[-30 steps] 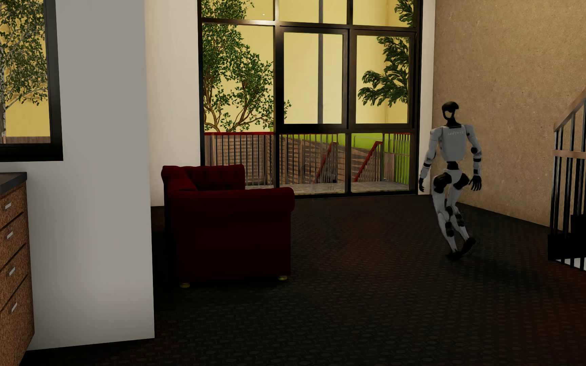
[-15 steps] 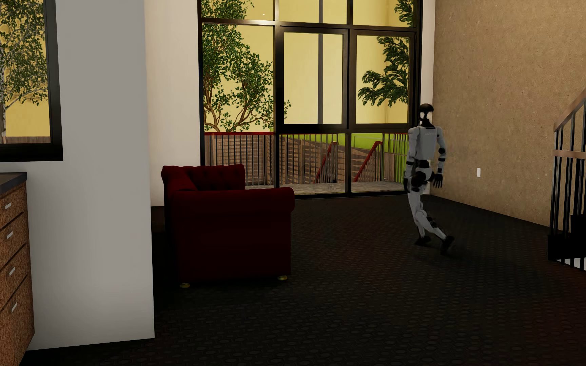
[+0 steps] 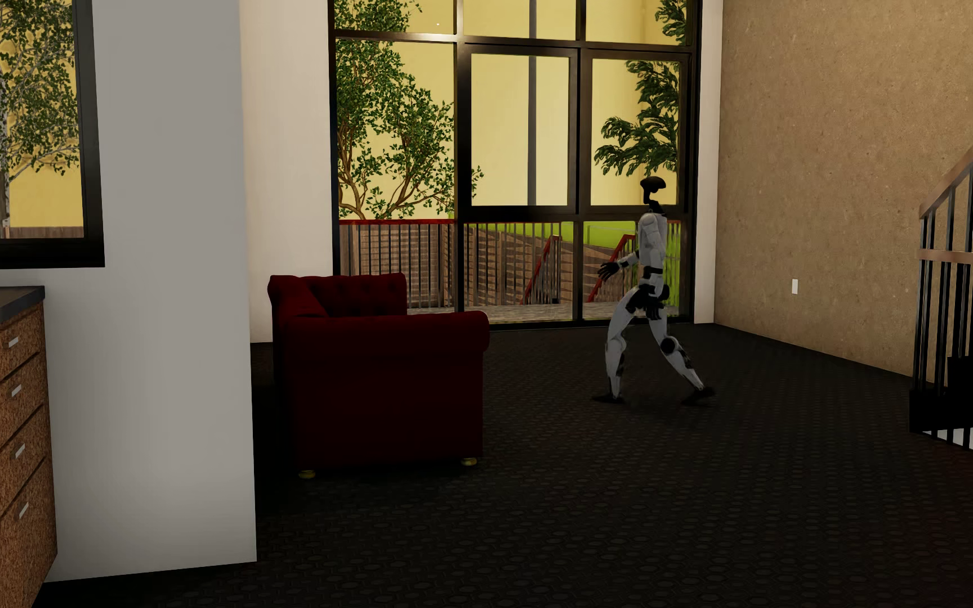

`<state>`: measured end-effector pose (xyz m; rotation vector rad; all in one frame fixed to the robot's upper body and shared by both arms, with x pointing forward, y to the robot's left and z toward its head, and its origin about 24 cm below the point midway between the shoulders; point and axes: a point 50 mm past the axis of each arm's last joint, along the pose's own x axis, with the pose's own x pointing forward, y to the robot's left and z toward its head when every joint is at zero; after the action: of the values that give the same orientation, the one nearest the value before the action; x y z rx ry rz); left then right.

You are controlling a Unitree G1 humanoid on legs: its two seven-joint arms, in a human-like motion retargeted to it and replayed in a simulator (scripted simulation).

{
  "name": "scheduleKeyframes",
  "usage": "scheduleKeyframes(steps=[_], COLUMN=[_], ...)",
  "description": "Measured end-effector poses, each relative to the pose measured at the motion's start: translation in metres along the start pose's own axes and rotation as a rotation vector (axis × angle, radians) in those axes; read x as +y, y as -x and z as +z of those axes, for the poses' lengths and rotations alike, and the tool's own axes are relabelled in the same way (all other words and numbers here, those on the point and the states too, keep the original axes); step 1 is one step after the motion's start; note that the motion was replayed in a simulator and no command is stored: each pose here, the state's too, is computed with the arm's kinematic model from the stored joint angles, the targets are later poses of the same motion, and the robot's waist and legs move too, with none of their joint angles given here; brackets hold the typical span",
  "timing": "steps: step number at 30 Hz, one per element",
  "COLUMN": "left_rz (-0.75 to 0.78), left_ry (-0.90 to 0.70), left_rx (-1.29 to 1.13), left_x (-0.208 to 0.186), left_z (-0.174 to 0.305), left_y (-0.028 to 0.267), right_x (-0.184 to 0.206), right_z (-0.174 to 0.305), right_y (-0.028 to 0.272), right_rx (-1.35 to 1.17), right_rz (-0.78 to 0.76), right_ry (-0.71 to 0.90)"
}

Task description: Head to the fabric sofa

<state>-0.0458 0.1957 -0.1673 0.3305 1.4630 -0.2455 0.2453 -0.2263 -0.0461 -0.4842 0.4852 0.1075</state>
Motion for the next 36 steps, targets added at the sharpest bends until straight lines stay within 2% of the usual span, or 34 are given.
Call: scheduleKeyframes(steps=[2, 4, 7, 9, 12, 15, 18, 20, 23, 26, 28, 30, 32, 33, 36], left_rz=[-0.022, -0.014, 0.056, 0.106, 0.174, 0.247, 0.302, 0.318, 0.287, 0.180, 0.087, -0.004, -0.060, -0.062, -0.005], left_ry=[-0.032, -0.072, -0.023, -0.019, -0.037, 0.030, 0.041, 0.041, 0.052, 0.010, -0.068, -0.209, -0.275, -0.254, -0.085], left_rx=[0.063, 0.089, -0.018, -0.124, -0.265, -0.397, -0.519, -0.562, -0.499, -0.231, 0.001, 0.101, 0.057, 0.028, -0.064], left_x=[-0.006, 0.001, 0.025, 0.044, 0.072, 0.097, 0.115, 0.119, 0.107, 0.072, 0.041, 0.016, 0.000, -0.002, 0.005], left_z=[-0.014, -0.020, 0.007, 0.039, 0.087, 0.127, 0.155, 0.159, 0.137, 0.075, 0.022, -0.009, -0.008, -0.002, 0.024], left_y=[0.001, 0.001, 0.000, -0.001, 0.003, 0.013, 0.028, 0.036, 0.028, 0.002, -0.006, -0.003, -0.001, -0.001, -0.004], right_x=[0.022, 0.053, 0.099, 0.117, 0.116, 0.109, 0.114, 0.118, 0.115, 0.104, 0.092, 0.076, 0.055, 0.044, 0.017], right_z=[-0.006, -0.041, -0.090, -0.120, -0.173, -0.202, -0.211, -0.212, -0.207, -0.198, -0.186, -0.165, -0.141, -0.131, -0.112], right_y=[0.005, 0.022, 0.056, 0.081, 0.131, 0.172, 0.196, 0.202, 0.190, 0.165, 0.138, 0.106, 0.079, 0.069, 0.047], right_rx=[0.015, 0.135, 0.316, 0.431, 0.688, 0.841, 0.894, 0.907, 0.873, 0.819, 0.753, 0.652, 0.542, 0.498, 0.436], right_rz=[0.053, 0.133, 0.336, 0.437, 0.453, 0.458, 0.472, 0.473, 0.460, 0.414, 0.376, 0.303, 0.210, 0.167, 0.067], right_ry=[-0.024, -0.043, 0.074, 0.152, 0.151, 0.156, 0.129, 0.111, 0.114, 0.120, 0.138, 0.120, 0.079, 0.064, 0.037])
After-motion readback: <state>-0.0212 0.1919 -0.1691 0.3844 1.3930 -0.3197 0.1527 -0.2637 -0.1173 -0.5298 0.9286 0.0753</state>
